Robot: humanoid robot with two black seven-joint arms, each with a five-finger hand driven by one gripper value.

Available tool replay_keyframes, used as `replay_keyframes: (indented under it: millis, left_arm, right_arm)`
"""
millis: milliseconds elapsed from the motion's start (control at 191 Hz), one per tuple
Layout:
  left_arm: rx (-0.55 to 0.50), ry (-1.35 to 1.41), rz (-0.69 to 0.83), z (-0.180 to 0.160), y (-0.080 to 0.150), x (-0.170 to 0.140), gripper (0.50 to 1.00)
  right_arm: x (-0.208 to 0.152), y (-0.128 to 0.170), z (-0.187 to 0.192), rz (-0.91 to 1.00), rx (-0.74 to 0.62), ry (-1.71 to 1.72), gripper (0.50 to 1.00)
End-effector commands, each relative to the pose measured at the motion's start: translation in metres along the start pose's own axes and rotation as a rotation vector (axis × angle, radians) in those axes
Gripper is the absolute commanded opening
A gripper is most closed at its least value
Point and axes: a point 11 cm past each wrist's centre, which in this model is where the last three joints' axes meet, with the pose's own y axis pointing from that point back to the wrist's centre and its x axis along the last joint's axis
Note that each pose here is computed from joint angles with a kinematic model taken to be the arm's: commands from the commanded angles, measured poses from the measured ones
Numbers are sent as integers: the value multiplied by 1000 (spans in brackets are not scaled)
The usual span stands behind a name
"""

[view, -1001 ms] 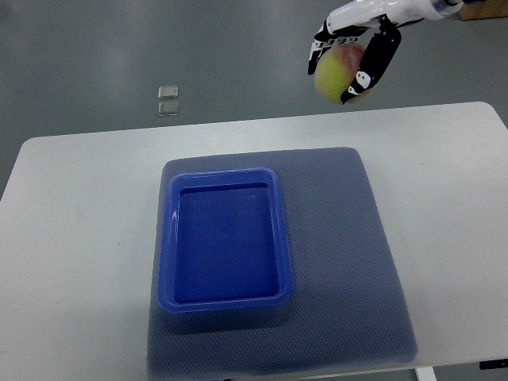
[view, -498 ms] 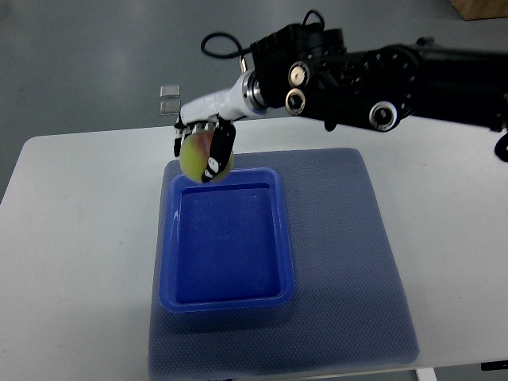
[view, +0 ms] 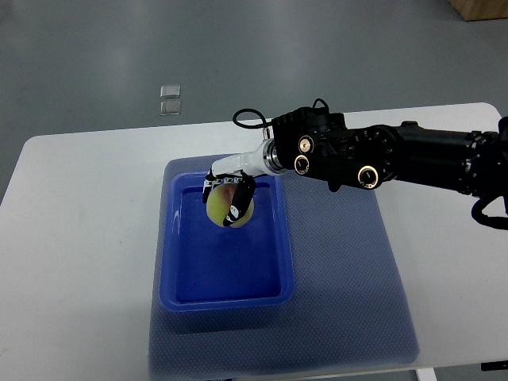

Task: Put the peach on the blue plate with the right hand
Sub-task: 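Carry the peach over the blue tray and lower it inside, then open the right hand to release the peach and withdraw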

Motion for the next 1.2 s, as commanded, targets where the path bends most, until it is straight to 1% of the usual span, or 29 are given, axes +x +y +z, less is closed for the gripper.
replay_keyframes:
  millis: [0,31,79,131,136,178,246,304,372,383,388,403,409,419,435,487,534,540,624,807,844,886,891,901,1064,1116,1121,1169,1195]
  left_arm:
    - [0,0,0,0,0,0,1000]
    - [0,0,0,0,0,0,1000]
    - [0,0,0,0,0,0,1000]
    - [0,0,0,0,0,0,1000]
    - [0,-1,-2,0,0,-1,1000]
    - [1,-2,-2,0,0,-1,1000]
    - [0,-1,-2,0,0,-1,1000]
    - [0,0,0,0,0,0,1000]
    - [0,0,0,0,0,0,1000]
    - [0,1,-1,0,0,0,1000]
    - [0,0,0,0,0,0,1000]
    - [0,1,-1,0,0,0,1000]
    - [0,0,0,0,0,0,1000]
    - [0,0,0,0,0,0,1000]
    - [0,0,0,0,0,0,1000]
    - [0,1,-2,0,0,-1,1000]
    - [0,1,-2,0,0,-1,1000]
    - [0,1,-2,0,0,-1,1000]
    - [0,1,-1,0,0,0,1000]
    - [-1,2,-1,0,0,0,1000]
    - [-1,2,-1,0,0,0,1000]
    - [-1,2,-1,0,0,0,1000]
    - [-1,2,-1,0,0,0,1000]
    - [-1,2,-1,0,0,0,1000]
    - [0,-1,-2,0,0,-1,1000]
    - [0,-1,-2,0,0,-1,1000]
    - [1,-2,-2,0,0,-1,1000]
    - [1,-2,-2,0,0,-1,1000]
    - [1,-2,-2,0,0,-1,1000]
  right_arm:
    - [-4,-2,0,4,21,-19,564]
    - [-4,-2,0,4,21,-19,564]
    - [-12,-5,2,-2,25,-32,586]
    - [-12,-5,2,-2,25,-32,586]
    - [-17,-7,2,-13,31,-39,619]
    - [-19,-7,3,-16,35,-43,670]
    - [-24,-9,4,-25,39,-49,693]
    - [-28,-10,4,-32,43,-52,748]
    - [-31,-11,6,-36,42,-58,764]
    - [-31,-11,6,-38,42,-58,776]
    - [-31,-11,6,-38,42,-56,795]
    - [-32,-11,6,-39,42,-57,809]
    - [-32,-11,6,-39,43,-57,829]
    - [-32,-11,6,-39,43,-57,829]
    - [-32,-11,6,-41,43,-57,856]
    - [-35,-12,8,-48,42,-60,887]
    - [-35,-12,8,-48,42,-60,887]
    - [-36,-12,8,-50,41,-61,919]
    - [-35,-12,7,-49,44,-63,930]
    - [-23,-9,-3,-29,72,-73,930]
    - [-6,-2,-16,-14,92,-54,930]
    - [-6,-2,-16,-14,93,-54,930]
    - [7,4,-27,5,114,-50,930]
    - [11,5,-30,11,121,-50,930]
    - [50,25,-69,92,236,-88,930]
    - [50,25,-69,92,236,-88,930]
    - [65,37,-69,124,267,-129,932]
    - [86,56,-54,183,284,-193,930]
    - [86,56,-54,183,284,-193,930]
